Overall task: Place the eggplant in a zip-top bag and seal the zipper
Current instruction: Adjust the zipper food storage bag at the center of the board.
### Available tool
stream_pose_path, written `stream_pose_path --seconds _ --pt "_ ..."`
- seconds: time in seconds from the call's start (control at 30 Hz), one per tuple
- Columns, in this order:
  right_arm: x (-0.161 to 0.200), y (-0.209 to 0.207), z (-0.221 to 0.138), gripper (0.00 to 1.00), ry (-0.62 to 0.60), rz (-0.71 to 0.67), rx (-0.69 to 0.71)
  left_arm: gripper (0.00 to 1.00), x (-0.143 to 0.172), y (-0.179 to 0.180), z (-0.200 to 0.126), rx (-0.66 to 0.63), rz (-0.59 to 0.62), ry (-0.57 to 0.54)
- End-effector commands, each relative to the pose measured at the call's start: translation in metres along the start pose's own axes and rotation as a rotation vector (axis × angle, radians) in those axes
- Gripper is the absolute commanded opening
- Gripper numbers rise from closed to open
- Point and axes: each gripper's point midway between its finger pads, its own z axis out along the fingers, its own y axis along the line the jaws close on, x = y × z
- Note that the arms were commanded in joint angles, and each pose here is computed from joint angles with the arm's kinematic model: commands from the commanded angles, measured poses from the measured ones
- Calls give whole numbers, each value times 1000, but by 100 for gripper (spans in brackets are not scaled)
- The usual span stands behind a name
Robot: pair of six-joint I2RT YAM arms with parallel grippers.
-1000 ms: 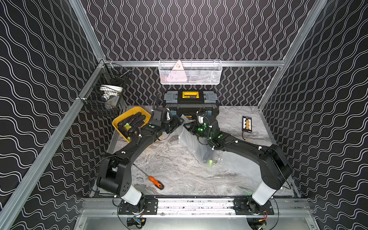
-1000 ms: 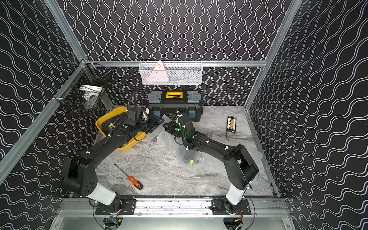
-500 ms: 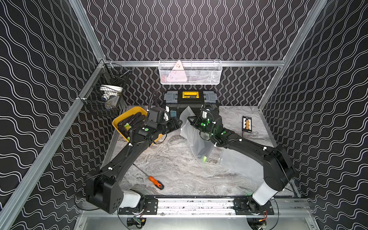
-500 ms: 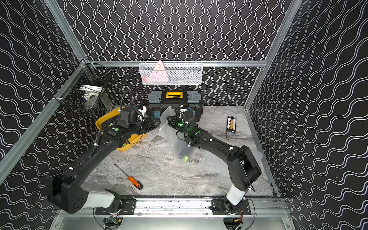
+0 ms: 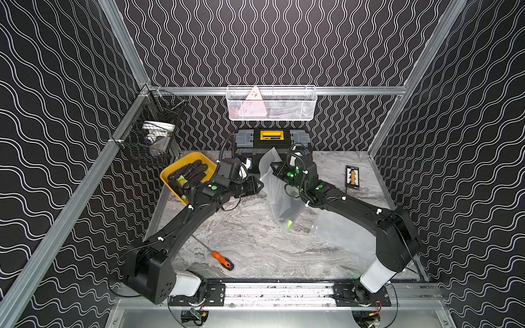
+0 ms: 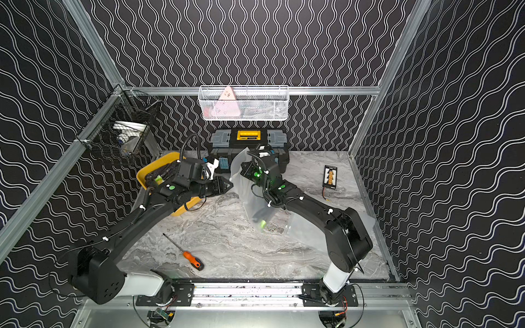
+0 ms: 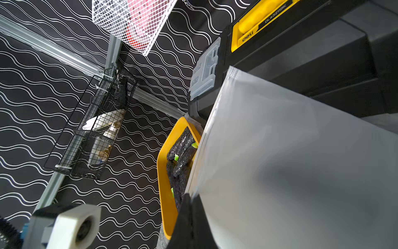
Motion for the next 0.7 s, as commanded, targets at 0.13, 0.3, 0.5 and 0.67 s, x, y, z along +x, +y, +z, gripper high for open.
stream_pose_path --seconds 0.13,0.3,0.5,0.67 --pt "-3 5 -7 0 -8 -6 -13 11 -8 -6 7 30 44 -22" --pt "-1 0 -10 0 9 -25 6 0 -11 -3 5 -7 115 -8" --pt "-6 9 -21 4 54 -100 -22 0 -36 -20 -8 -39 295 4" --pt "-29 25 -47 25 15 -202 -20 0 -55 -55 -33 11 471 19"
